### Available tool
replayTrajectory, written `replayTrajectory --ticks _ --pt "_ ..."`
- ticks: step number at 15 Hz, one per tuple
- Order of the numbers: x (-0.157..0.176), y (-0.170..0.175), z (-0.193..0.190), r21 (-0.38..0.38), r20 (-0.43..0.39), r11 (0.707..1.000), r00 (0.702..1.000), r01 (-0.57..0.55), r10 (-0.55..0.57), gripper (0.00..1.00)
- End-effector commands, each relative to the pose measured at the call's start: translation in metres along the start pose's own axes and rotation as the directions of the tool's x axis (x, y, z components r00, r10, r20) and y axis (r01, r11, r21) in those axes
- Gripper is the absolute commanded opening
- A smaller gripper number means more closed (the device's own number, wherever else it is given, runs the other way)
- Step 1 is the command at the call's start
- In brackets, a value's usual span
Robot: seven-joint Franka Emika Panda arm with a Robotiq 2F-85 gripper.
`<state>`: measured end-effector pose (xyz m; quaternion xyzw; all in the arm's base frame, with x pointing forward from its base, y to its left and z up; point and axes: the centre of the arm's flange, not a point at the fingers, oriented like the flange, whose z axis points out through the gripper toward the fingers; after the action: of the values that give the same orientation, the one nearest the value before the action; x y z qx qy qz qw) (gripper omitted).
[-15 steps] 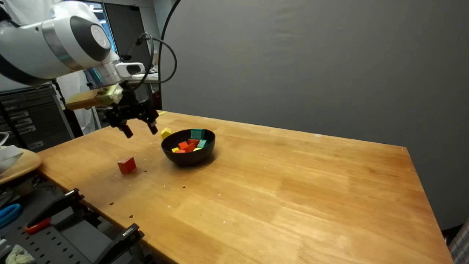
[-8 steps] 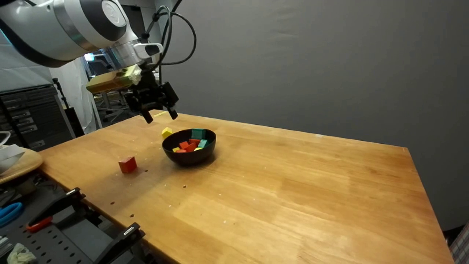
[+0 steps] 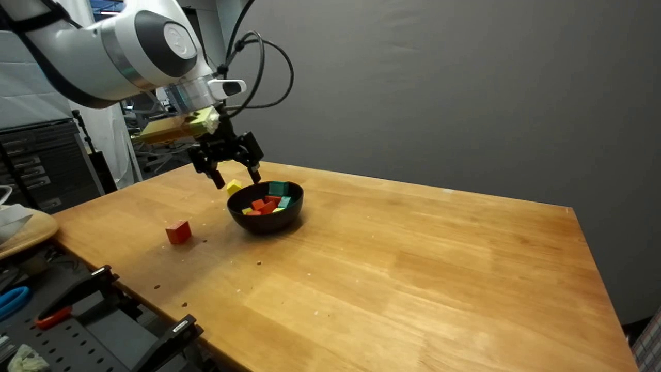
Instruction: Move the blocks in the black bowl and put them around the bowl
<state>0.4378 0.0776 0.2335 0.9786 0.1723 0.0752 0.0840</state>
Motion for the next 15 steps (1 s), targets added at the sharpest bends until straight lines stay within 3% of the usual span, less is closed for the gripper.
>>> replayTrajectory --ticks 1,6,7,12,15 --pt "0.043 0.034 0.018 0.016 0.014 0.999 0.999 0.046 -0.047 1.00" --pt "0.066 0.060 0.035 0.073 0.024 0.995 0.997 0.068 -0.070 0.89" --pt "0.068 0.060 0.038 0.090 0.030 0.993 0.996 0.079 -0.082 0.81" --pt "0.073 0.054 0.049 0.116 0.077 0.984 0.987 0.132 -0.142 0.83" --pt "0.072 0.049 0.057 0.117 0.106 0.985 0.984 0.130 -0.143 0.97"
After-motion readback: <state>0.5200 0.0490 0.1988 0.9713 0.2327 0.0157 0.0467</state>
